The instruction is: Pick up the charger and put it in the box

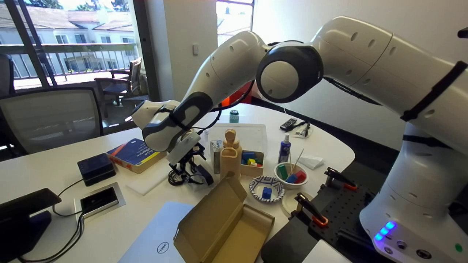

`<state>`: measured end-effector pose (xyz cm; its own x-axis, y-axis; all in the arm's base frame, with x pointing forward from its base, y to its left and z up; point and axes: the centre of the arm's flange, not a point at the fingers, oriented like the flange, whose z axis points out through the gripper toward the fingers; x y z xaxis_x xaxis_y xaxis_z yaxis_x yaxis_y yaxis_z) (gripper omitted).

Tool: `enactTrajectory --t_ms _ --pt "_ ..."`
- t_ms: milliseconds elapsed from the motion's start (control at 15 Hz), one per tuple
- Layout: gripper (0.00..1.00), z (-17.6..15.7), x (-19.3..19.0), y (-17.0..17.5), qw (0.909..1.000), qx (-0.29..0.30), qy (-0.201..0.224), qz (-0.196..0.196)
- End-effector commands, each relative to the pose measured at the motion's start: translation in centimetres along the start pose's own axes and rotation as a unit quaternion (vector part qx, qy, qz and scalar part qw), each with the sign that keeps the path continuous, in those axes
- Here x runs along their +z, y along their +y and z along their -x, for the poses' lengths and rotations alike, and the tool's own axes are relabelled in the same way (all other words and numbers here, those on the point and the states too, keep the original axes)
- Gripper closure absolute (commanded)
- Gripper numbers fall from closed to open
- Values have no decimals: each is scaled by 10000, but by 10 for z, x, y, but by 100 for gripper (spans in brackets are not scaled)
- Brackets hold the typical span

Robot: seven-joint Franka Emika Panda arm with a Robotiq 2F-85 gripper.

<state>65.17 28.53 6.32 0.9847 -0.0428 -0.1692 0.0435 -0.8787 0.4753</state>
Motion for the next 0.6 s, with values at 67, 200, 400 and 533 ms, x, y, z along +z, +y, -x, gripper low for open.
enactTrajectory --t_ms 67,200,400,533 --pt "0 -14 12 -13 9996 211 41 196" --pt "0 -15 18 -16 9994 274 37 219" --pt "0 -18 25 -13 9989 379 24 260" --pt "0 -18 27 -8 9985 480 18 246"
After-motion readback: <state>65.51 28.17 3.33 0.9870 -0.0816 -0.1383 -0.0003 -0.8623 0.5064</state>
